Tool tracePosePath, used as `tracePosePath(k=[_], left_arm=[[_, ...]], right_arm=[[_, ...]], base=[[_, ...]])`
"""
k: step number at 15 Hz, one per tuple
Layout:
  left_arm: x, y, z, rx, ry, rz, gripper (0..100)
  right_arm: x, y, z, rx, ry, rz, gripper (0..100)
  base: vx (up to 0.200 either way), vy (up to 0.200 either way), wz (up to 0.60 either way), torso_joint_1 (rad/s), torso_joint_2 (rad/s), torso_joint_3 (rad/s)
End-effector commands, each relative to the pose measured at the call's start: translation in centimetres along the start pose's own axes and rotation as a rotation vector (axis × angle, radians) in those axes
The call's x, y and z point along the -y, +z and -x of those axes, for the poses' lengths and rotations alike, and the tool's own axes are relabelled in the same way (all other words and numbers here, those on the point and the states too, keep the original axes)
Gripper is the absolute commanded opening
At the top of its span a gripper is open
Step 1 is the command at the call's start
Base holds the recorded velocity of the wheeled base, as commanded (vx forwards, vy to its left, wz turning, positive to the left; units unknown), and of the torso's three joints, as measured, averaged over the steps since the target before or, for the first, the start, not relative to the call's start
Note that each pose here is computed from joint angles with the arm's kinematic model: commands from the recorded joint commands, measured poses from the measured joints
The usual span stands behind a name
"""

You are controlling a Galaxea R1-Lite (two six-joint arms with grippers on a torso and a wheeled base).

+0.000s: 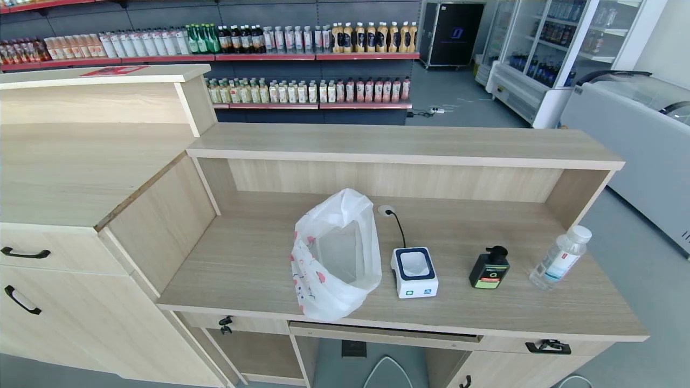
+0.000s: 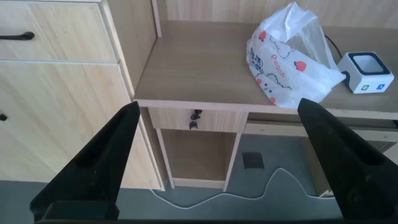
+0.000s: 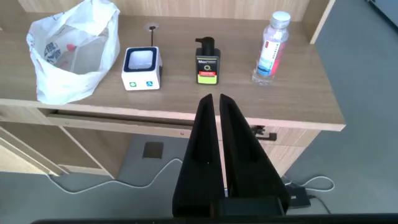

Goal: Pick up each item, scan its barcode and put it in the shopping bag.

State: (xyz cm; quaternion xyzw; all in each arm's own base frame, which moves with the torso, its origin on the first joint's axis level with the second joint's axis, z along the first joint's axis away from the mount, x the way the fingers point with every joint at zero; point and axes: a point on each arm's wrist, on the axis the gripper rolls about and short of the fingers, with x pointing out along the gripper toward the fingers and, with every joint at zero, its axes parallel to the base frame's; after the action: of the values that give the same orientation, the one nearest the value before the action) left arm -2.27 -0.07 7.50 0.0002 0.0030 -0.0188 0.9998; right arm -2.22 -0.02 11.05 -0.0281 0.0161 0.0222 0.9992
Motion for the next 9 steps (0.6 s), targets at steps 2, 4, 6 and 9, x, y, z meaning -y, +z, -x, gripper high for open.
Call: tracePosePath(k=[2, 4, 6, 9], left_arm=[[0.0, 0.0, 0.0, 0.0, -0.001, -0.001, 100], [0.0, 0.0, 0.0, 0.0, 0.001, -0.001, 100], [0.0, 0.0, 0.0, 0.0, 0.001, 0.0, 100], [0.0, 0.0, 0.0, 0.0, -0.001, -0.001, 100]], right_arm=[[0.5, 7.3, -4.0, -0.105, 0.0, 0.037, 0], [1.2, 9.6, -6.6, -0.176, -0.147, 0.016, 0], [1.8, 10.0, -9.5, -0.276, -0.19, -0.007, 0], [2.2, 9.5, -11.7, -0.32, -0.197, -0.055, 0]], base=[[0.0, 0.0, 0.0, 0.0, 0.0, 0.0], [0.0, 0.0, 0.0, 0.0, 0.0, 0.0], [0.0, 0.0, 0.0, 0.0, 0.0, 0.0], [0.0, 0.0, 0.0, 0.0, 0.0, 0.0]])
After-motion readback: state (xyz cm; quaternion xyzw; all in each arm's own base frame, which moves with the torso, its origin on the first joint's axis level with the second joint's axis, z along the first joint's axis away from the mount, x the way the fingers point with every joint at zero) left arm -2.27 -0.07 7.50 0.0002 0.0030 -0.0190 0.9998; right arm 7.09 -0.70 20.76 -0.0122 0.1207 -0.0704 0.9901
